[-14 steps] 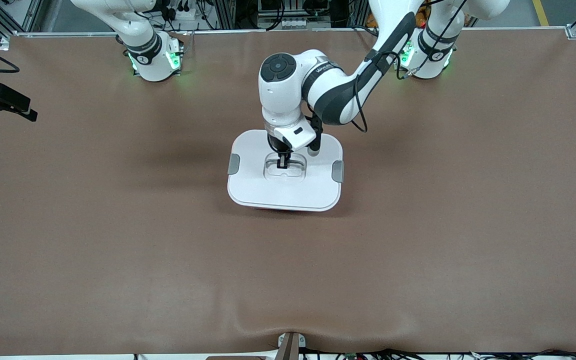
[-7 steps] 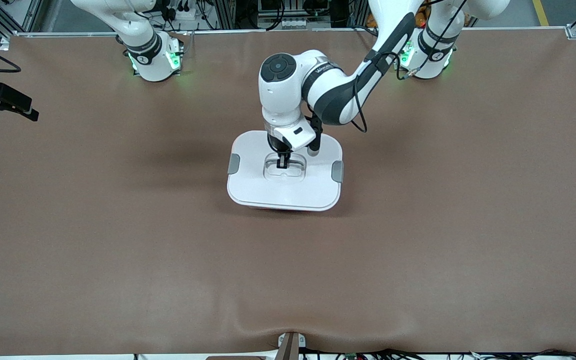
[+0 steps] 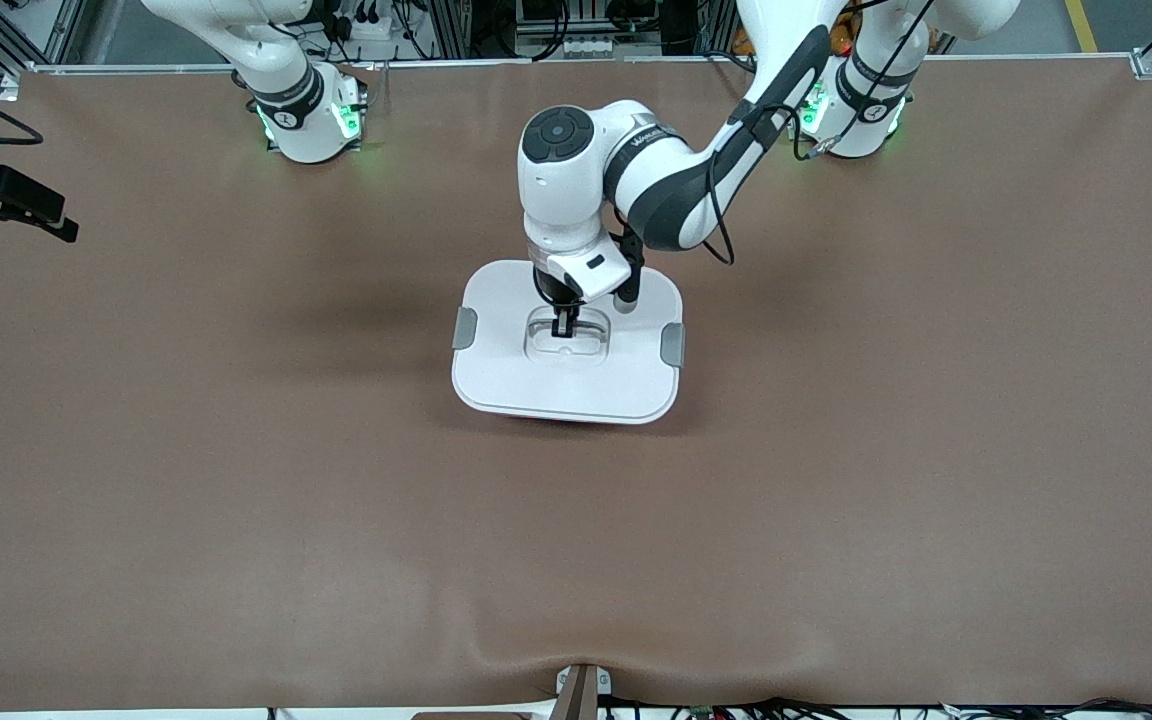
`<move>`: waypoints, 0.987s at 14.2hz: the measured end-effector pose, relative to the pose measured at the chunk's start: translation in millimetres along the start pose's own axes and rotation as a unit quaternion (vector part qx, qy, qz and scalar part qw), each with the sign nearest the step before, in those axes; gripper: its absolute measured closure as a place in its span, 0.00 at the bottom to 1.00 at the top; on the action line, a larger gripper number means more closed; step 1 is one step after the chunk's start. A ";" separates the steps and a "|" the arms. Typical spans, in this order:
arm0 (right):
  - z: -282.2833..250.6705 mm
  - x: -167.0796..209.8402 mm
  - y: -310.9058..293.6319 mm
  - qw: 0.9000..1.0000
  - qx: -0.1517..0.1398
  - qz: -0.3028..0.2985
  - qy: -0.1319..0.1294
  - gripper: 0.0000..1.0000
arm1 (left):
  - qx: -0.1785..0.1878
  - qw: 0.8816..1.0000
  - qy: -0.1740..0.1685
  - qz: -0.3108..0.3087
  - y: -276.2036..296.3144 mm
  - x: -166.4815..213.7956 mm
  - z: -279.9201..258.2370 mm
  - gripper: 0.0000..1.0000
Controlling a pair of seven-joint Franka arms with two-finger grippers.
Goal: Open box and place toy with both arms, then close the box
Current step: 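Lower the lid onto the box and press it down with the left gripper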
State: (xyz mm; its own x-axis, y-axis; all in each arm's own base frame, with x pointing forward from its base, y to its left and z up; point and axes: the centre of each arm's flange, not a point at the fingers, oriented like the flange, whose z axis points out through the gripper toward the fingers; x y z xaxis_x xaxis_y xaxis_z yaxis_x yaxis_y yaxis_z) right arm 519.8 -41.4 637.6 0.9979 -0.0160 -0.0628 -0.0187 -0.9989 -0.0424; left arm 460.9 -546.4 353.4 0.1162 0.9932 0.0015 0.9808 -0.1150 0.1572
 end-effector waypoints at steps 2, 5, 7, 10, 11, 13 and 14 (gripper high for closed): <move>0.1 -0.8 0.7 1.000 0.000 0.001 -0.003 0.00 | 0.000 1.000 0.001 -0.001 1.2 1.9 1.0 0.93; -0.3 -1.0 1.4 1.000 0.000 0.001 -0.003 0.00 | 0.000 1.000 0.002 -0.002 1.8 2.7 1.3 0.93; -1.3 -1.1 1.7 1.000 0.000 0.002 -0.002 0.00 | 0.000 1.000 0.002 -0.003 1.8 2.7 1.3 0.93; -2.4 -1.1 1.8 1.000 0.000 0.002 -0.001 0.00 | 0.000 1.000 0.002 -0.009 1.6 2.5 1.3 0.93; -3.0 -1.1 1.8 1.000 0.000 0.002 0.000 0.00 | 0.000 1.000 0.002 -0.014 1.6 2.4 1.3 0.93; -5.8 -1.3 1.7 1.000 -0.001 0.002 0.003 0.00 | 0.000 1.000 0.002 -0.016 1.6 2.5 1.3 0.93; -6.9 -1.3 1.7 1.000 -0.001 0.002 0.004 0.00 | 0.000 1.000 0.002 -0.017 1.6 2.5 1.3 0.93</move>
State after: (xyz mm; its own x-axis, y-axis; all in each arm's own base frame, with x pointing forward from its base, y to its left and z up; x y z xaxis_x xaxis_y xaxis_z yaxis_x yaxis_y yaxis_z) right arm 518.9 -43.4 644.5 0.9983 -0.0199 -0.0547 -0.0221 -0.9989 -0.0404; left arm 463.0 -544.2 352.3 0.0824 0.9966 -0.0007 0.9843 -0.0813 0.1569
